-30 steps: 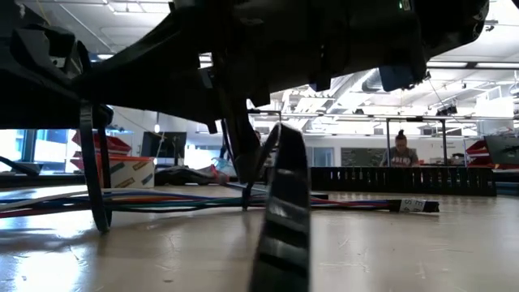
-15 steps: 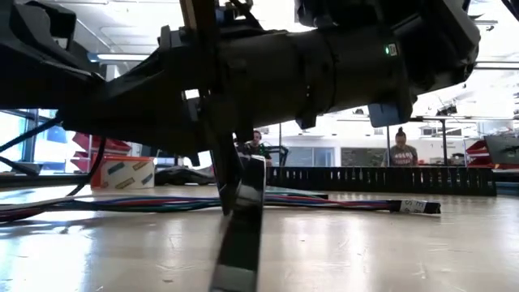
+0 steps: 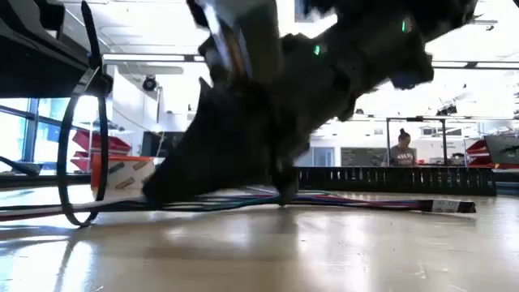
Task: Ziptie cables
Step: Wrap the black zip tie on the cable
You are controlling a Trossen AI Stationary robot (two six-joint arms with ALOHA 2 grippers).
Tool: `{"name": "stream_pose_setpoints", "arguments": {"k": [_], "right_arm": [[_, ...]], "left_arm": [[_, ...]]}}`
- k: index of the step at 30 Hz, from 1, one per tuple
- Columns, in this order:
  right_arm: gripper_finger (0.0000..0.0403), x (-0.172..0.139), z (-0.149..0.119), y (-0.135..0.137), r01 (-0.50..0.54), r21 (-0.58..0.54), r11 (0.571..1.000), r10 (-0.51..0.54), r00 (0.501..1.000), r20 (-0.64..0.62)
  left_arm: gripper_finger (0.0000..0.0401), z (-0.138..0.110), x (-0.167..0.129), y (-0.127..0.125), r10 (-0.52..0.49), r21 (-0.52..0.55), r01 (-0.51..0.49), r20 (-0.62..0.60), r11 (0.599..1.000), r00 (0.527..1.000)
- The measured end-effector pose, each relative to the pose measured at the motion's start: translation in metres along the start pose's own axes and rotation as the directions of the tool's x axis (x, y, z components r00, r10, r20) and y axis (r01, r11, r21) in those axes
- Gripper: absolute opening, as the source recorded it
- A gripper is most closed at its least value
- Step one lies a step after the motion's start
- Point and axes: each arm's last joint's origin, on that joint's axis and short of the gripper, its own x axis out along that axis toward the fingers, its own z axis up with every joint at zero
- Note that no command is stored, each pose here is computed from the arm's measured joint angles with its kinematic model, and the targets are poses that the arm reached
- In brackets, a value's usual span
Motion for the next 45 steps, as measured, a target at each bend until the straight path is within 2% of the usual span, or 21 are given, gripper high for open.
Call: {"name": "stream_pose_setpoints", "arguments": {"k": [4,11,14,16,19,24,26,29,33,35,45], "right_arm": [[0.0033,-0.018,0.016,0.012,0.006,-0.028,1.0,-0.005,1.0,0.02],[0.0148,-0.04,0.031,0.025,-0.031,-0.077,0.997,0.032,0.999,0.002],[0.017,-0.063,0.039,0.031,0.06,-0.082,0.995,-0.061,0.998,-0.005],[0.0172,-0.076,0.038,0.033,0.162,-0.11,0.981,-0.162,0.987,0.006],[0.0167,-0.092,0.041,0.044,0.227,-0.124,0.966,-0.217,0.972,0.088],[0.0159,-0.083,0.024,0.054,0.203,-0.092,0.975,-0.193,0.976,0.105],[0.0159,-0.075,0.018,0.06,0.153,-0.071,0.986,-0.143,0.981,0.133],[0.0159,-0.065,0.009,0.067,0.107,-0.084,0.991,-0.091,0.979,0.18],[0.0158,-0.063,0.0,0.066,0.118,-0.089,0.989,-0.104,0.984,0.147],[0.0158,-0.064,-0.001,0.066,0.123,-0.087,0.989,-0.11,0.984,0.138],[0.0169,-0.062,0.0,0.064,0.084,-0.026,0.996,-0.081,0.992,0.101]], "left_arm": [[0.0,0.0,0.001,0.001,0.006,-0.009,-0.006,-0.002,1.0,1.0],[0.0,0.003,0.004,0.002,0.05,-0.037,-0.05,0.0,0.998,0.999],[0.0,0.012,0.004,0.002,0.112,-0.01,-0.112,0.016,0.994,0.994],[0.0,0.02,0.004,0.001,0.14,0.034,-0.141,0.025,0.989,0.99],[0.0,0.028,0.007,0.0,0.164,0.092,-0.166,0.03,0.982,0.986],[0.0,0.023,0.018,-0.014,0.197,0.206,-0.196,0.015,0.959,0.98],[0.0,0.019,0.026,-0.024,0.206,0.264,-0.201,0.007,0.943,0.978],[0.0,0.017,0.038,-0.041,0.224,0.363,-0.208,0.0,0.908,0.975],[0.0,0.018,0.046,-0.057,0.263,0.453,-0.236,0.004,0.86,0.965],[0.0,0.019,0.048,-0.062,0.268,0.479,-0.237,0.005,0.845,0.963],[0.0,0.02,0.049,-0.062,0.292,0.486,-0.259,0.007,0.835,0.956]]}}
